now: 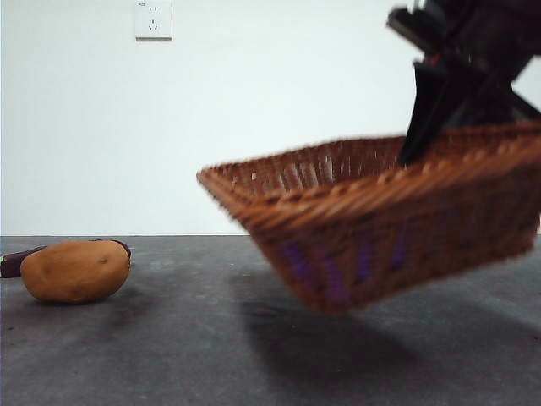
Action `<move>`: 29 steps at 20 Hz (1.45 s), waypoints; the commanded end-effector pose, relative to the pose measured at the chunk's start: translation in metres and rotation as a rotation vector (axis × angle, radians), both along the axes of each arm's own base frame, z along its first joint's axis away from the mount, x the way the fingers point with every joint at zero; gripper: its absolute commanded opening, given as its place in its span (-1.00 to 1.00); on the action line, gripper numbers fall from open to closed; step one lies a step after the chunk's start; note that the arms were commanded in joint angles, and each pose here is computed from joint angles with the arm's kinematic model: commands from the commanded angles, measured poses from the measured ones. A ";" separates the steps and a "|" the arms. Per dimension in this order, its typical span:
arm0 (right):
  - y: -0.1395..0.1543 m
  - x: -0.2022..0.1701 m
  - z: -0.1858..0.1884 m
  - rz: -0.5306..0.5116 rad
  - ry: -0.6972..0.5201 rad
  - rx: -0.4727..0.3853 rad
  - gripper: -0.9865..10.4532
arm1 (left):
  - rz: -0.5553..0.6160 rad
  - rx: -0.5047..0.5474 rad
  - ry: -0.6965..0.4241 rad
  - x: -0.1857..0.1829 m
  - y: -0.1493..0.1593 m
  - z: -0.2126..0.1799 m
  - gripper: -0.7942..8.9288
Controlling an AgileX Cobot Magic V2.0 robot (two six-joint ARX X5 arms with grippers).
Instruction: Help me put the vegetables on the table into the basket
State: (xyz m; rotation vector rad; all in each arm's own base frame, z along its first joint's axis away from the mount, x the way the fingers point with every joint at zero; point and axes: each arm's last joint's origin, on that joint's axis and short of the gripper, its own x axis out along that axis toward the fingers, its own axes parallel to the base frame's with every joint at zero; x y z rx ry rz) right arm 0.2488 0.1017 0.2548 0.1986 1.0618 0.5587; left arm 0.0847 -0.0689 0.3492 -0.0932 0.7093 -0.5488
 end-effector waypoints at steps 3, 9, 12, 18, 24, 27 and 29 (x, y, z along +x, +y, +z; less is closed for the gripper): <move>0.015 -0.008 -0.019 -0.003 0.061 0.110 -0.85 | -0.220 -0.017 -0.025 0.027 -0.035 -0.003 -0.85; 0.041 -0.014 -0.014 0.018 0.016 0.154 -0.85 | -0.363 -0.019 0.086 0.080 -0.103 -0.042 -0.85; 0.041 -0.014 -0.014 0.000 0.016 0.147 -0.85 | -0.351 -0.038 0.199 0.095 -0.125 -0.065 -0.85; 0.041 -0.013 -0.012 -0.014 0.004 0.159 -0.85 | -0.243 -0.068 0.365 0.116 -0.149 -0.101 -0.85; 0.041 -0.013 -0.013 -0.014 0.010 0.156 -0.85 | -0.224 -0.104 0.412 0.116 -0.155 -0.105 -0.81; 0.041 -0.013 -0.013 -0.013 0.010 0.156 -0.85 | -0.231 -0.100 0.424 0.115 -0.154 -0.106 0.00; 0.041 -0.013 -0.013 -0.014 0.010 0.156 -0.85 | -0.234 -0.086 0.430 0.114 -0.154 -0.107 0.08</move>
